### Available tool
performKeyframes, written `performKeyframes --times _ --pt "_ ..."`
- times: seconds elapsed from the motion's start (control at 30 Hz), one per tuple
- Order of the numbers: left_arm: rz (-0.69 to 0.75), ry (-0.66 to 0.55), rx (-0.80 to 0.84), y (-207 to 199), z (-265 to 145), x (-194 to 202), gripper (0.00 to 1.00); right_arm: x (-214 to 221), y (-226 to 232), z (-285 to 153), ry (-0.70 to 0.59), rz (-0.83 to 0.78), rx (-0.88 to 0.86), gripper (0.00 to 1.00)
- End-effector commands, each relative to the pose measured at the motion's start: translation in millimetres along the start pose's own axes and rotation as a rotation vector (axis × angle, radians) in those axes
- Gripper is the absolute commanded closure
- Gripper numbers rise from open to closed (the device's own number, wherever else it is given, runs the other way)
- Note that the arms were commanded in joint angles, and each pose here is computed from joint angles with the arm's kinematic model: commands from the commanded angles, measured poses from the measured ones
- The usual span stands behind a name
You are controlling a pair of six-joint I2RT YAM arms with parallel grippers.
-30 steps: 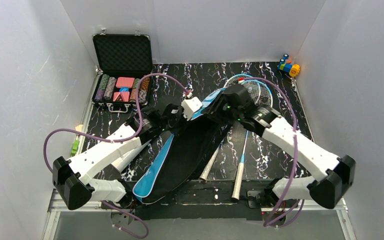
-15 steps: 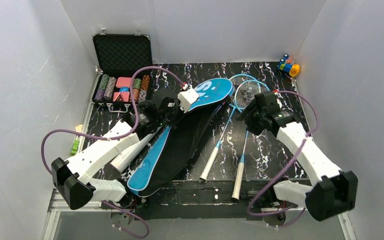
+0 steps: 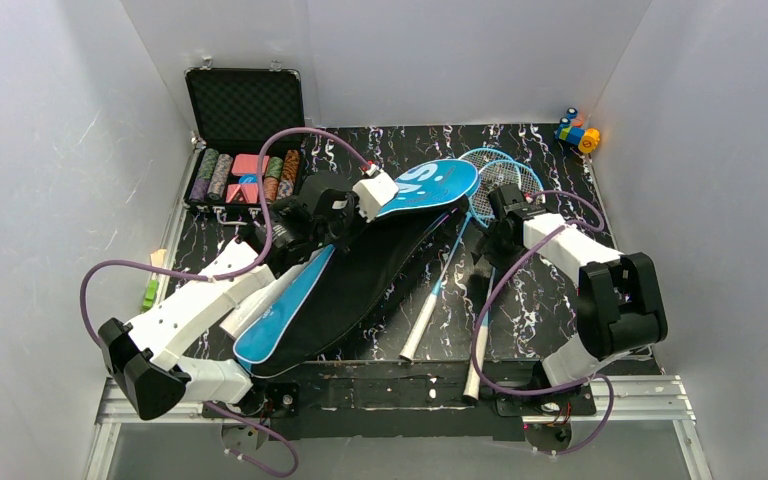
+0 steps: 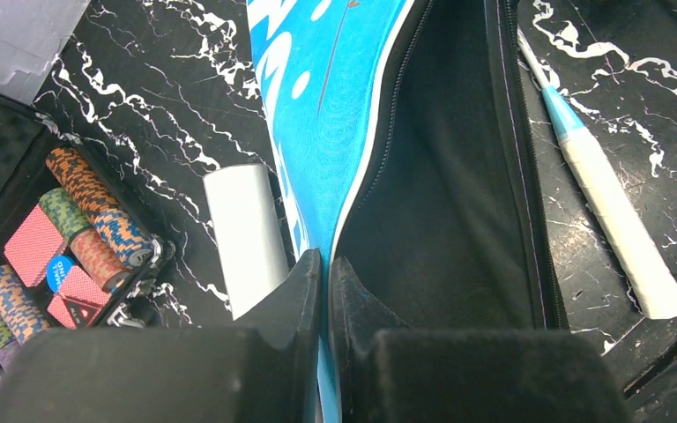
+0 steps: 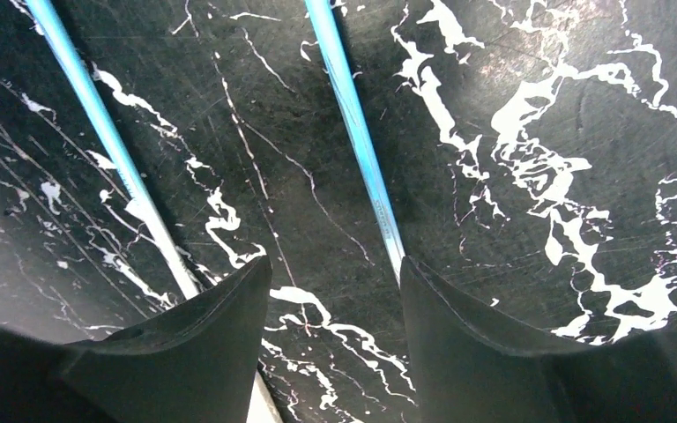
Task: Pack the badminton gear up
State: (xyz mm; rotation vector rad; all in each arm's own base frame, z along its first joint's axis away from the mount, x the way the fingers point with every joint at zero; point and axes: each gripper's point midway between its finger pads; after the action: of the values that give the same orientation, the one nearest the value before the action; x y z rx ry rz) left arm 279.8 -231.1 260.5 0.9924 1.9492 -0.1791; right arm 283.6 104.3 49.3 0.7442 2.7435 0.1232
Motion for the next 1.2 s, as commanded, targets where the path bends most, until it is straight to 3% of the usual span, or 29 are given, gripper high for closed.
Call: performKeyframes --times 0.0,0.23,0.4,0.6,0.77,0.83,0.9,1.17 --pt "-0.013 -0.082 -0.044 12 -18 -20 1.00 -18 2 1 -0.062 -0.025 0.007 0.38" --pt "-0.035 -0.061 -0.061 17 -14 -20 1.00 -9 -9 11 -0.040 -0.039 0.038 0.38" --pt "-0.093 0.042 -0.082 26 -7 -11 1.00 -3 -17 20 -0.016 -0.038 0.078 0.43" --pt "-0.150 0.028 -0.079 29 -3 -14 1.00 4 -24 29 0.020 -0.047 0.115 0.50" --pt "-0.149 0.019 -0.081 27 -1 -9 1.00 13 -29 35 0.036 -0.046 0.119 0.64" --pt "-0.146 0.013 -0.083 27 1 -7 1.00 17 -31 34 0.035 -0.048 0.113 0.75" --pt "-0.147 0.012 -0.085 26 6 -5 1.00 17 -32 28 0.024 -0.054 0.106 0.96" --pt "-0.193 0.051 -0.080 19 35 7 1.00 32 -29 -27 -0.062 -0.158 0.045 0.99"
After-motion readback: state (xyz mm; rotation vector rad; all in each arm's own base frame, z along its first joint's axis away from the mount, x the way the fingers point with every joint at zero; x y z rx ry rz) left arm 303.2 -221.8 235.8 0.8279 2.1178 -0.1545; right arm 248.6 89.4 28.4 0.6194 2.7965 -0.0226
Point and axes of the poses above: each gripper's point midway between its finger pads, its own z axis out along the fingers, its own y axis along the line the jaws close on, x = y × z, and after that the axes turned 4 degrees about -z, right-handed
